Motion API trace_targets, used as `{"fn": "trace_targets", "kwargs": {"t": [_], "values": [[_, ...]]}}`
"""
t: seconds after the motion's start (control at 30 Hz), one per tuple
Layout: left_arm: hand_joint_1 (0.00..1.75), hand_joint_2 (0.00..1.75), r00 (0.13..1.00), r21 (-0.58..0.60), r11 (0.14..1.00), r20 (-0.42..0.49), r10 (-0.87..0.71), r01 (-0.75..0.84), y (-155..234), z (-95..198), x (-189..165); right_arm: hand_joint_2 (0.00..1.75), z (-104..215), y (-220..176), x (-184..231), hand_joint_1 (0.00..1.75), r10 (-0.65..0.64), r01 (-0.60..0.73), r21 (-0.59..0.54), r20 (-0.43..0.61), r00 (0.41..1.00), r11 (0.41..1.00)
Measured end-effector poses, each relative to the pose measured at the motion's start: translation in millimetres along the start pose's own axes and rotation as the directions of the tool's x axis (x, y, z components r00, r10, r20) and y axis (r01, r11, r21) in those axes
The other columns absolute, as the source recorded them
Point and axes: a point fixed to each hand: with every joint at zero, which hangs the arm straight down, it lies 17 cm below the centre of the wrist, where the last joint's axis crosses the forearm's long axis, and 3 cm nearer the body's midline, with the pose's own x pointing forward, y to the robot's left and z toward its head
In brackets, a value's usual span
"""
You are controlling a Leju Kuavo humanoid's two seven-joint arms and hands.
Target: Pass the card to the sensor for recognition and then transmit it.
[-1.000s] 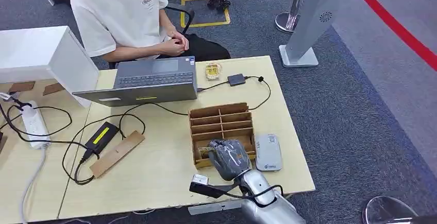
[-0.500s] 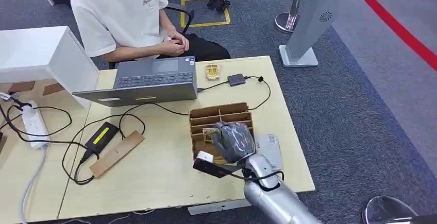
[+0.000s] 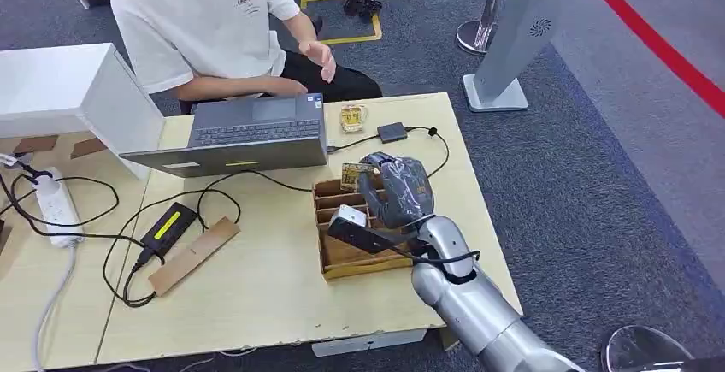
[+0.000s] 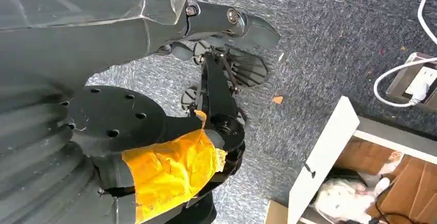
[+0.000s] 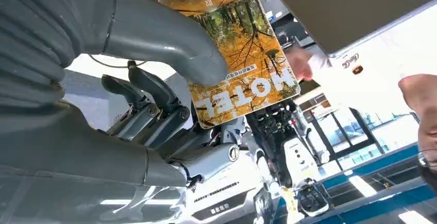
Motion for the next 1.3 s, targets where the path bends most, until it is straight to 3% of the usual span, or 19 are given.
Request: {"fn": "trace_targets", "kwargs": {"t": [0.47,0.63,0.87,1.2,1.23,1.3], "values": [[0.00,1.75,1.000,-0.007,1.000,-0.001,0.011,-0.011,-1.1,0.5,-0.8,1.75,-13.9,-14.6,4.4,1.75,-0.070,0.070,0.017,0.008,0.998,0.997],[0.00,1.75,1.000,-0.016,1.000,-0.002,-0.013,0.013,-3.7,0.4,-0.2,1.75,-53.7,-51.2,4.4,1.75,0.083,-0.082,-0.026,0.009,0.997,0.996],[0.00,1.75,0.998,-0.035,0.997,-0.008,-0.065,0.064,-9.7,0.5,-0.5,1.75,-113.9,-85.0,3.7,1.75,0.318,-0.318,-0.027,-0.007,0.948,0.948],[0.00,1.75,0.998,-0.048,0.996,-0.010,-0.069,0.069,-13.4,1.2,-1.7,1.75,-125.1,-70.8,-9.0,1.75,0.352,-0.351,0.035,-0.040,0.935,0.936],[0.00,1.75,0.998,-0.049,0.996,-0.011,-0.069,0.068,-13.5,1.3,-1.8,1.75,-124.4,-68.4,-10.8,0.00,0.354,-0.352,0.042,-0.043,0.934,0.935],[0.00,1.75,0.998,-0.054,0.996,-0.011,-0.068,0.067,-14.7,1.5,-1.9,1.75,-123.4,-64.8,-12.7,0.00,0.357,-0.355,0.051,-0.044,0.933,0.934]]}}
